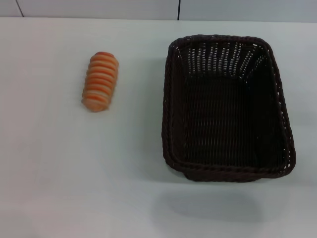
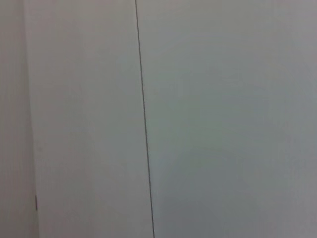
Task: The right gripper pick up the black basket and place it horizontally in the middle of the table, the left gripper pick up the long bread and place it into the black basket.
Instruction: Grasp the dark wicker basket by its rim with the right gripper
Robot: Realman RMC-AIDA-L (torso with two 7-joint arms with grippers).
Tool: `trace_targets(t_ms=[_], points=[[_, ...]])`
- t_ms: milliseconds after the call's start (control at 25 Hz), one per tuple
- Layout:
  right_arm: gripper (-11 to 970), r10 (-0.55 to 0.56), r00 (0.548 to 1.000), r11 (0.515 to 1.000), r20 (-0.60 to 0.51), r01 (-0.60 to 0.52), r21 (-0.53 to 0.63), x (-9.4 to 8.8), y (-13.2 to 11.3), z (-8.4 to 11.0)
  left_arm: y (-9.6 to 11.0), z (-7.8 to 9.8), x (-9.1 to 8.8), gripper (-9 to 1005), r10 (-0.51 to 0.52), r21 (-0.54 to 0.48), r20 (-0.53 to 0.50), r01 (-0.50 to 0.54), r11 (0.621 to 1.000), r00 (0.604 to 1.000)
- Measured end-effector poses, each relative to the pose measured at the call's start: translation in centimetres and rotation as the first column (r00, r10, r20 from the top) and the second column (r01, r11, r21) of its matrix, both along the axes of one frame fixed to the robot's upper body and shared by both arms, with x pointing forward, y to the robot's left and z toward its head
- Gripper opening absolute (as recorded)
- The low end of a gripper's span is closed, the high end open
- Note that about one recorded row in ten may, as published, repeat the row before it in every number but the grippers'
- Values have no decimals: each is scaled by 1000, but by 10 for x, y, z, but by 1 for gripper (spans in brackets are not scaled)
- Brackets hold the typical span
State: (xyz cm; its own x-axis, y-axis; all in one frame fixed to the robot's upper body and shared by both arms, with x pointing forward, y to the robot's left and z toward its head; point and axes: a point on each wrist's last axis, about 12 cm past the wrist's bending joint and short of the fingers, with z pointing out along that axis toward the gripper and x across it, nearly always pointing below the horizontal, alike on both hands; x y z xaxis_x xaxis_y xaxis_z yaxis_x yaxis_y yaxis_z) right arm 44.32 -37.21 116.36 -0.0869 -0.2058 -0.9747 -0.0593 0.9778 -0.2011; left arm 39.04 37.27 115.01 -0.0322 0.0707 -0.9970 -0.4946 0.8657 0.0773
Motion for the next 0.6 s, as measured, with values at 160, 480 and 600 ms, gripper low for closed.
trace_targets(t_ms=[160,480,600], points=[[747,-27,1000,1000,-10,27,-10,-3,-3,22,0,0,-1,847,2,-1,-1,-2,1000,1000],[746,-44,984,996,-170,31,-79,21,-4,68,1,0,-2,847,4,1,-3,-4,1000,1000],[746,-41,976,995,-214,21,-94,32,3,76,2,0,-5,846,11,2,-7,-11,1000,1000]])
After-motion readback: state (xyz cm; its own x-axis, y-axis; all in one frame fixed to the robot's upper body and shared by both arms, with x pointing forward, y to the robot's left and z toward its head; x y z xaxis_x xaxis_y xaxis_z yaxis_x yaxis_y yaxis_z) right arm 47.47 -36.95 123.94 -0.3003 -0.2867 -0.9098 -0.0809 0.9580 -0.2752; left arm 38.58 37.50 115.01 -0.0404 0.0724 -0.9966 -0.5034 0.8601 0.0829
